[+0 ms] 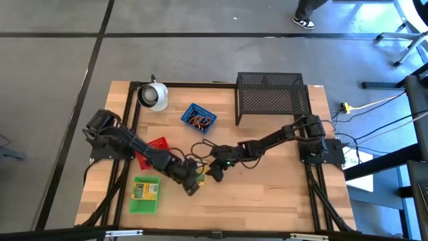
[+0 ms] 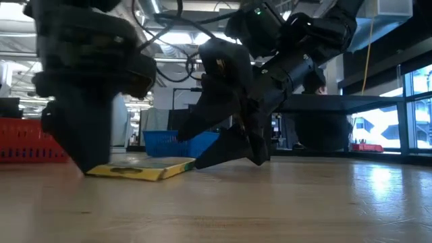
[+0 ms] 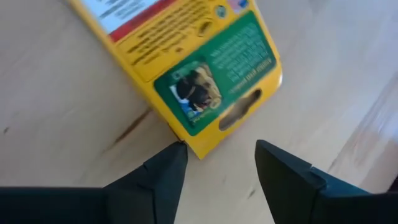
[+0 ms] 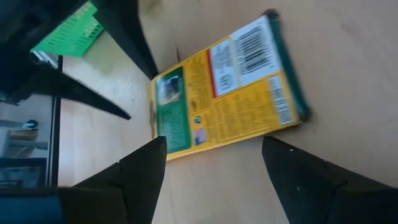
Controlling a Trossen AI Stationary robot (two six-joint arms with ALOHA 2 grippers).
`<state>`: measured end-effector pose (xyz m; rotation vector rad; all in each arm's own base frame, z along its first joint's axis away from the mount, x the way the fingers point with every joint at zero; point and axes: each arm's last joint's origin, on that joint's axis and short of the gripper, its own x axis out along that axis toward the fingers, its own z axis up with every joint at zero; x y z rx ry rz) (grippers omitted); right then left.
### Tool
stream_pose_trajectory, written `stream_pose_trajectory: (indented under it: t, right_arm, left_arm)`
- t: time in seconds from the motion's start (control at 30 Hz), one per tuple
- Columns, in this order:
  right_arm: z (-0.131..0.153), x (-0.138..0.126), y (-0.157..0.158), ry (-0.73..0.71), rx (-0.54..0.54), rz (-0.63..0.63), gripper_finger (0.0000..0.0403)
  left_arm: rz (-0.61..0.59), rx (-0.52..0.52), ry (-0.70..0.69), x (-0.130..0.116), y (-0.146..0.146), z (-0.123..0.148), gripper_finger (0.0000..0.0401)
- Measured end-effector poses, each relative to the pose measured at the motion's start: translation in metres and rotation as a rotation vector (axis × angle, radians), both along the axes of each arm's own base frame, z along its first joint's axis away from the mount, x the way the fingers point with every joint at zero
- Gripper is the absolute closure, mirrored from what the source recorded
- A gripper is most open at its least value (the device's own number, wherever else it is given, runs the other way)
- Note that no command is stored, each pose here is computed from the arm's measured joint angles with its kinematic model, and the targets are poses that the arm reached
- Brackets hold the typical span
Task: Pick & Place Office Desk Supplies
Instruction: Put the yellow crayon box into the green bin
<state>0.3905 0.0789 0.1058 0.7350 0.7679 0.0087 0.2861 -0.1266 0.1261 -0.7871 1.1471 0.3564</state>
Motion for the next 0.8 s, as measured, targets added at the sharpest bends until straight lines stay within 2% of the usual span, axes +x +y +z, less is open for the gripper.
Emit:
stream_pose_trajectory:
  t: [0.23, 0.4, 0.57, 0.8]
  right_arm:
    - [0.000, -0.001, 0.006, 0.001, -0.004, 0.008, 0.0133]
    - [0.000, -0.002, 0.006, 0.005, -0.007, 0.005, 0.0133]
    - [0.000, -0.001, 0.006, 0.003, -0.017, -0.006, 0.0133]
    - [0.000, -0.002, 0.006, 0.003, -0.016, -0.005, 0.0133]
  left_arm:
    - [0.243, -0.126, 0.001, 0.003, 0.009, -0.004, 0.0244]
    - [0.371, -0.173, 0.019, 0.003, 0.012, -0.004, 0.0277]
    - [0.448, -0.185, 0.025, 0.003, 0.012, -0.005, 0.0327]
    - [0.483, -0.182, 0.013, 0.003, 0.013, -0.005, 0.0395]
